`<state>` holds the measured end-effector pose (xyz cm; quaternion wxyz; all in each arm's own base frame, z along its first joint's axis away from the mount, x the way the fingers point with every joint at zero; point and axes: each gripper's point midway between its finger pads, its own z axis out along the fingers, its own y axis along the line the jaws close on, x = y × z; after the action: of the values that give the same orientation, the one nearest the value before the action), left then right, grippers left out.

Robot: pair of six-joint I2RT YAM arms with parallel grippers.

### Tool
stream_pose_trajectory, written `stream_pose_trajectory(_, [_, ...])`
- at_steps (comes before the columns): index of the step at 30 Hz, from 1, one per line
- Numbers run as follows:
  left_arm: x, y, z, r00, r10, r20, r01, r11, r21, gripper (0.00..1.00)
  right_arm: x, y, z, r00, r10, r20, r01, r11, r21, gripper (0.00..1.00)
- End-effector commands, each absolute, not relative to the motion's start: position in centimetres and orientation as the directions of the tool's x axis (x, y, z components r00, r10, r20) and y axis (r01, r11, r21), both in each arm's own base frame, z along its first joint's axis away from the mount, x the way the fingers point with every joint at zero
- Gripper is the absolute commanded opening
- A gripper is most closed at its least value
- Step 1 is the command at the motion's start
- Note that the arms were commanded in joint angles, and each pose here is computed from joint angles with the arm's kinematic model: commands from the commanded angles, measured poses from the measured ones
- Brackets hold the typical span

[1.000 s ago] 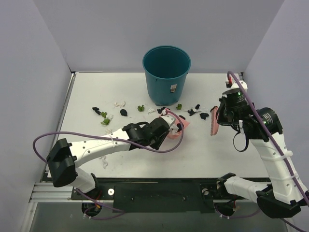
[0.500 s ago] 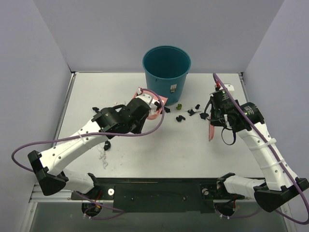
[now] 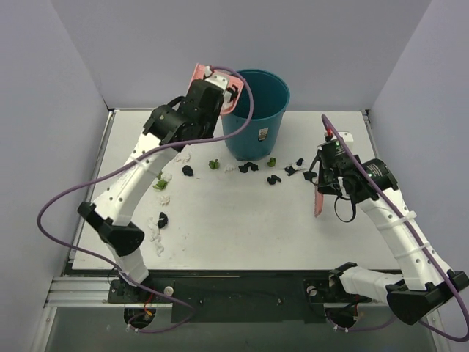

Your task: Sweep away the paper scraps from the table

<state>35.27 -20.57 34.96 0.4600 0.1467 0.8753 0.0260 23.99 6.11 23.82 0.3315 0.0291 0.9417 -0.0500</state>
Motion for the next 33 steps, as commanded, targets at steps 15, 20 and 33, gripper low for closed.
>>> stream_pose_trajectory(15, [49.1,-20.6,39.1,-0.304,0.681,-0.666,-0.121,0.666,0.736,0.0,22.5,4.9,26.2,-0.711,0.09,-0.697,0.146,0.989,-0.02,0.0])
stream_pose_trajectory(20, [49.2,-21.2,39.5,-0.28,0.764,-0.581,-0.175,0.555,0.813,0.0,22.6,4.7,26.7,-0.701,0.094,-0.707,0.151,0.988,-0.018,0.0])
stream_pose_trajectory(33, [49.0,-21.9,41.8,-0.152,0.892,-0.425,-0.267,0.377,0.887,0.0,22.4,4.5,27.1,-0.692,0.094,-0.716,0.153,0.988,-0.018,0.0])
